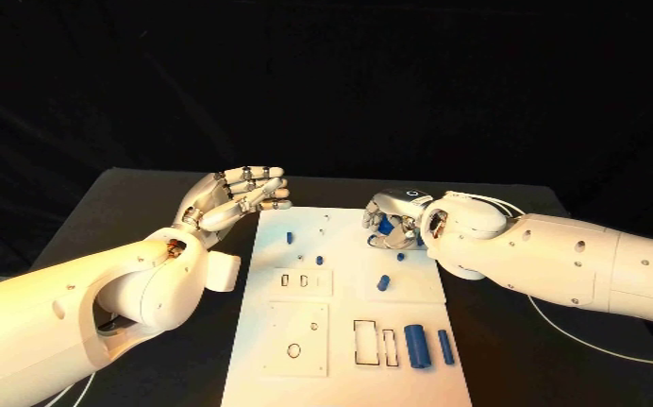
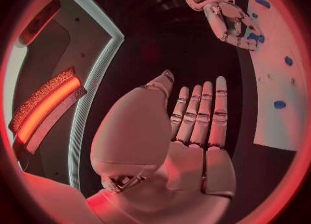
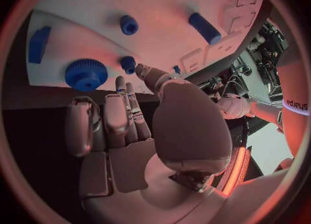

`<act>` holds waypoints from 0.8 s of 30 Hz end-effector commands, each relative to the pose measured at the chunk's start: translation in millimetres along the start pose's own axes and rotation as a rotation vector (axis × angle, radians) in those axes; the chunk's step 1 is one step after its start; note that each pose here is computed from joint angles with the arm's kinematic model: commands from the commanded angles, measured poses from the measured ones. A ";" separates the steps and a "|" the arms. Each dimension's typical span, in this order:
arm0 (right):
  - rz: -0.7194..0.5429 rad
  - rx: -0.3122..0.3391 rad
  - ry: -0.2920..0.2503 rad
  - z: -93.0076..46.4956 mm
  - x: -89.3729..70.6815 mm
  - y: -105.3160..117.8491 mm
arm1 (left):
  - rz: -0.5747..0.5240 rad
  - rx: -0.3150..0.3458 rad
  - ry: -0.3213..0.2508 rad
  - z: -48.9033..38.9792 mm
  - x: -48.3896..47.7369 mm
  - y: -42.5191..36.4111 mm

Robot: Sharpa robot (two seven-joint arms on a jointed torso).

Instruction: Assemble the parts on the task board

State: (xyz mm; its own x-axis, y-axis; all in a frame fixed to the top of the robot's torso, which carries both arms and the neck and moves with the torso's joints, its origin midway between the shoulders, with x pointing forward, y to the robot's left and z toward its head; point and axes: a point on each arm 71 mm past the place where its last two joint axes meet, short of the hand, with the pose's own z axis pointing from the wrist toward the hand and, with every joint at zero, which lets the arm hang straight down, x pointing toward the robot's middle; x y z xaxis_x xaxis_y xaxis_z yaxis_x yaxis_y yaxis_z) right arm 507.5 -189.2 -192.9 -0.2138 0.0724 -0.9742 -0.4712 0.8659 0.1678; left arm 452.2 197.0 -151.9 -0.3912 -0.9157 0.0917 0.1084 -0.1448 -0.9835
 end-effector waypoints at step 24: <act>-0.022 0.032 0.043 0.1 6.3 -1.9 | 0.002 -0.002 0.013 1.8 -0.2 -0.2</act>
State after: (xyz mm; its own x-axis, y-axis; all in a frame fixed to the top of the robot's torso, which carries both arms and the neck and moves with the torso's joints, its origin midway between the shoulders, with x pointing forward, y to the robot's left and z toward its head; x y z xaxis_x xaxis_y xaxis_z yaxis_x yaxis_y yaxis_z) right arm 507.4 -189.9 -197.7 -0.2404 0.0490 -0.9694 -0.4491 0.8798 0.1558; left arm 454.3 198.5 -152.9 -0.3859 -0.9184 0.0871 0.1048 -0.1374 -0.9850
